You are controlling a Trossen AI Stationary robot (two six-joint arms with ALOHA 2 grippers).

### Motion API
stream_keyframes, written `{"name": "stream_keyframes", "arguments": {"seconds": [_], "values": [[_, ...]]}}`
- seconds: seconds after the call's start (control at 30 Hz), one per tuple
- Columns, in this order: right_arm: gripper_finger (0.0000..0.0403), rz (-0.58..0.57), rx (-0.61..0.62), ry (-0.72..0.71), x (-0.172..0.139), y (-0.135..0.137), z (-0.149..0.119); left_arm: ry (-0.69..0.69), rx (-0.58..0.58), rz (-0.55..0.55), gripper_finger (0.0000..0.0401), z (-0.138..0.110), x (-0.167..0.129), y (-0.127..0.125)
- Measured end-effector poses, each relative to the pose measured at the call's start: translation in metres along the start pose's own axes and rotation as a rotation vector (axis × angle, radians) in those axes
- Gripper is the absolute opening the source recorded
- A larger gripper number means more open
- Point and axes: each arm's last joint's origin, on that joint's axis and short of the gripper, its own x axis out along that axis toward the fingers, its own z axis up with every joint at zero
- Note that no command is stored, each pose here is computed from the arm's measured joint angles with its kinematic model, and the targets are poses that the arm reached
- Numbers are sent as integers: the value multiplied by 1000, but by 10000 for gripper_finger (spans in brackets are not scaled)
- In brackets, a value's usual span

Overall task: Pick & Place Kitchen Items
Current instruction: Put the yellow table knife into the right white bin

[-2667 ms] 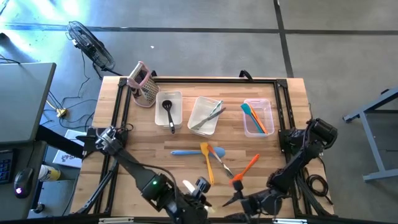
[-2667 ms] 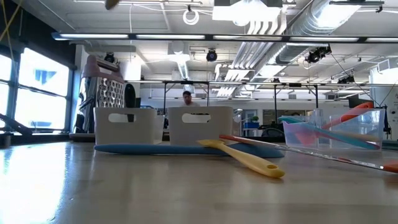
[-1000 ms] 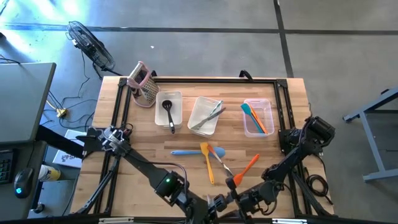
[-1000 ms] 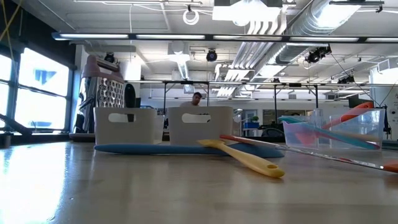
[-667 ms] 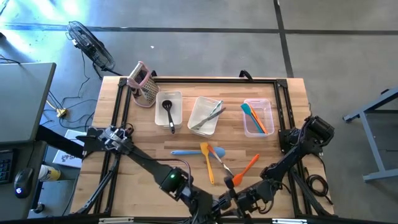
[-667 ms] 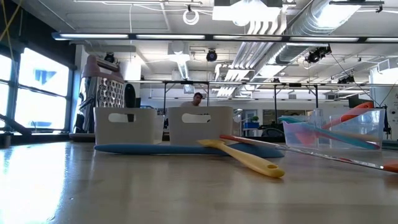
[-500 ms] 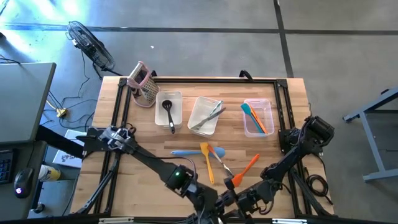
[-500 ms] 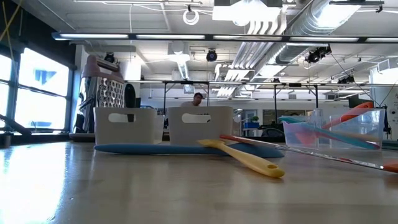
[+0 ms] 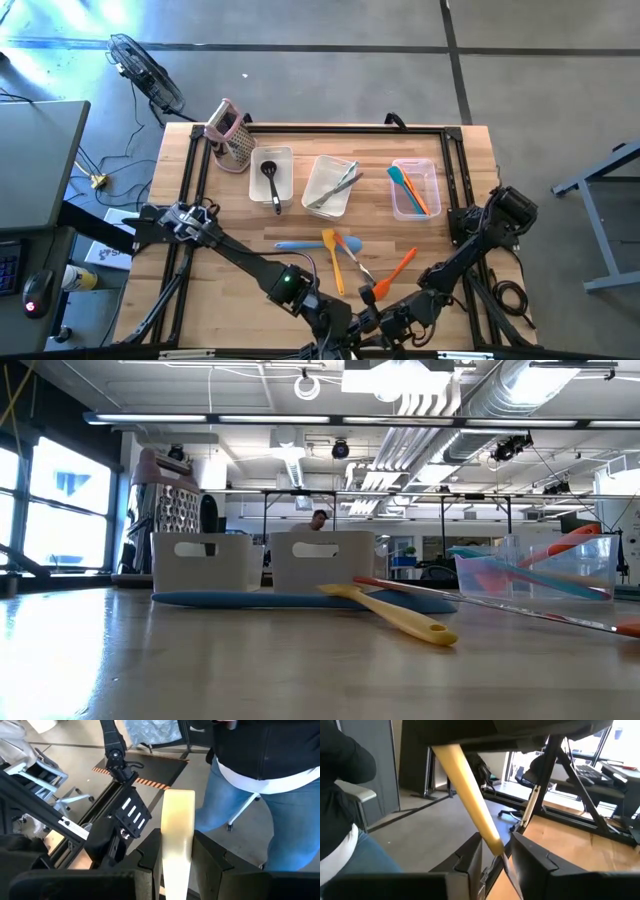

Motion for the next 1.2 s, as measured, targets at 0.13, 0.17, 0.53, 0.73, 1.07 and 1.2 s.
{"name": "stream_keyframes", "arguments": {"seconds": [0.13, 0.17, 0.53, 0.73, 1.07, 1.2], "values": [[74, 31, -1, 9, 1, -2, -1, -9, 0, -1, 72, 0, 0, 2], [69, 36, -2, 11, 1, -3, -2, -12, 1, 1, 72, 0, 0, 2], [17, 84, -18, 20, 2, -3, -3, -14, -2, -2, 72, 0, -1, 2], [17, 79, -16, 22, 2, -3, -3, -10, -33, -4, 74, 0, -1, 2], [9, 17, 2, 29, 2, -6, -3, -10, -130, 9, 198, 0, 0, 2], [9, -4, 14, 46, 2, -6, -5, -5, -132, 36, 206, 0, 0, 3]]}}
